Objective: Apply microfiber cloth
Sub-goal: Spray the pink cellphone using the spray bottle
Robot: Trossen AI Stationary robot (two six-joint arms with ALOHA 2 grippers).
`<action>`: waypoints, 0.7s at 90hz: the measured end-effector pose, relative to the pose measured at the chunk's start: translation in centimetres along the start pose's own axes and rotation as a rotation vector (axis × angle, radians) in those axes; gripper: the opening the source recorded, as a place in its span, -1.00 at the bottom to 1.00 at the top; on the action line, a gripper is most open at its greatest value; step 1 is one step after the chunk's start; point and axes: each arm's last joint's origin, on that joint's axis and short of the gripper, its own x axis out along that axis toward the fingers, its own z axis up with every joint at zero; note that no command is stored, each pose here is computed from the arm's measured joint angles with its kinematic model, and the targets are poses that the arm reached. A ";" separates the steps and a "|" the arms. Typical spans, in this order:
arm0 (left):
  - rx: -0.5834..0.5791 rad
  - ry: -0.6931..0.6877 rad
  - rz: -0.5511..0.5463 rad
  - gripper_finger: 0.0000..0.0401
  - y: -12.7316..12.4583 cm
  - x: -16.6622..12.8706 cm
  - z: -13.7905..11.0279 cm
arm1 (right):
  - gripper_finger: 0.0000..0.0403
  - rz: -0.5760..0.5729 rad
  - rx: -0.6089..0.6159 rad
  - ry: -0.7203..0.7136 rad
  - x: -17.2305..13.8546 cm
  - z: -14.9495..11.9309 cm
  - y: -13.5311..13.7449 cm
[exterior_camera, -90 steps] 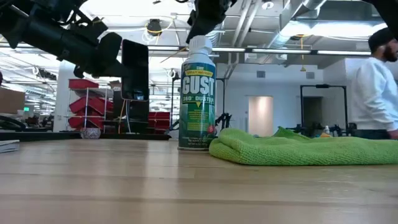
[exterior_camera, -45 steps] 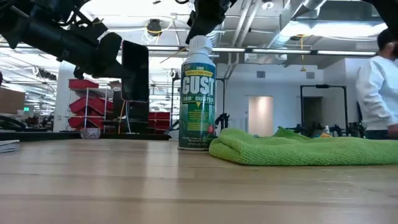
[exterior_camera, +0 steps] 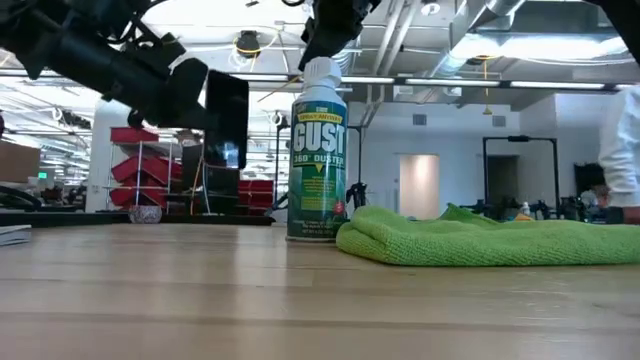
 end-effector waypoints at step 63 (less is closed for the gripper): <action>0.007 0.020 0.009 -0.99 0.1 0.0 -0.3 | -1.00 0.022 0.008 -0.003 0.1 0.0 0.1</action>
